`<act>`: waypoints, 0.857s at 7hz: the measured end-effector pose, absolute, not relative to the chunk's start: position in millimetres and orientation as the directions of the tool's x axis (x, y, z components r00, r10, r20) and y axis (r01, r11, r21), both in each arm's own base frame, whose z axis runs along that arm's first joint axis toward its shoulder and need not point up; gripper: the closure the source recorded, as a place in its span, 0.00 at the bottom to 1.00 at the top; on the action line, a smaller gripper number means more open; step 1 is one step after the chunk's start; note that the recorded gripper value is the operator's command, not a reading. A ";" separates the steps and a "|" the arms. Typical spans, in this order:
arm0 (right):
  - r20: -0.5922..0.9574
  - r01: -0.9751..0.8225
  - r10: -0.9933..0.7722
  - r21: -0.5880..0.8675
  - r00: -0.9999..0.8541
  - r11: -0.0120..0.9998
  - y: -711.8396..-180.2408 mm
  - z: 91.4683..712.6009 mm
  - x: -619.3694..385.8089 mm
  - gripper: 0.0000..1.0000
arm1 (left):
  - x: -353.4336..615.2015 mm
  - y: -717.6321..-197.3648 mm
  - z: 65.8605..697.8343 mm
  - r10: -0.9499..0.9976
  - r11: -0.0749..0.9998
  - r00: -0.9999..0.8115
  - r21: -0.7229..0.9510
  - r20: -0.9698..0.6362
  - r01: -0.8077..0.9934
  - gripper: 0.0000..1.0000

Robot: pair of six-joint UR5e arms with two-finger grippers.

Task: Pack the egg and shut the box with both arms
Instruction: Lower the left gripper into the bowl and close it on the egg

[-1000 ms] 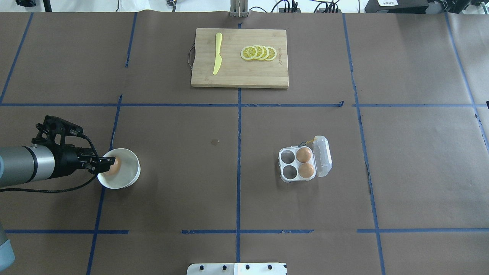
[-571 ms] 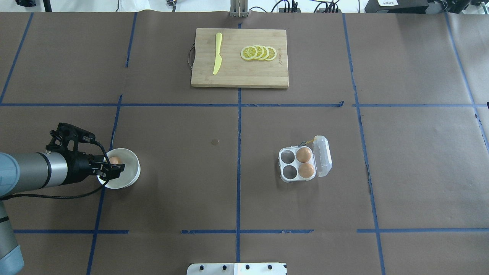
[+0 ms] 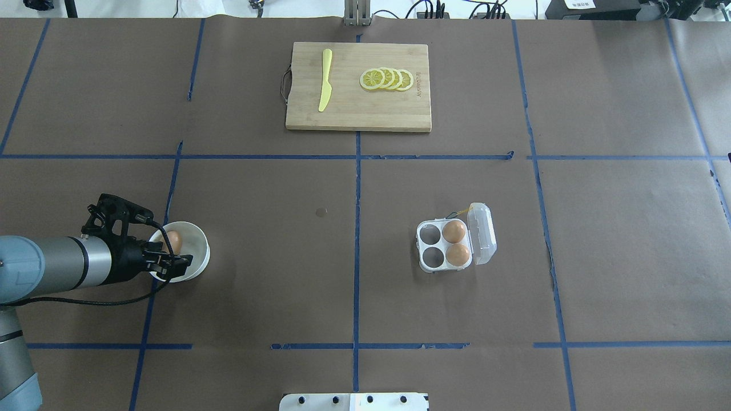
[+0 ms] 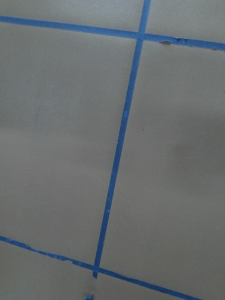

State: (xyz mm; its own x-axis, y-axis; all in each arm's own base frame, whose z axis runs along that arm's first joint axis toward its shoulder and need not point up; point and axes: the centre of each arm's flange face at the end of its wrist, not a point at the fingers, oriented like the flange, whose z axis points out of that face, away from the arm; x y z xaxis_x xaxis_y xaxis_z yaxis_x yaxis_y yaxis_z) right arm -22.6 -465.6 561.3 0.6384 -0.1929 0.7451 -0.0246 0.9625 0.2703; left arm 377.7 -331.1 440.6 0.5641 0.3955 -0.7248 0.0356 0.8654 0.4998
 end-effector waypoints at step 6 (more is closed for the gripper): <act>0.745 -0.025 -0.192 0.269 0.639 0.963 -465.7 562.2 -22.6 0.00 | 380.0 -334.7 440.8 0.400 0.863 0.565 0.504 -0.722 0.034 0.30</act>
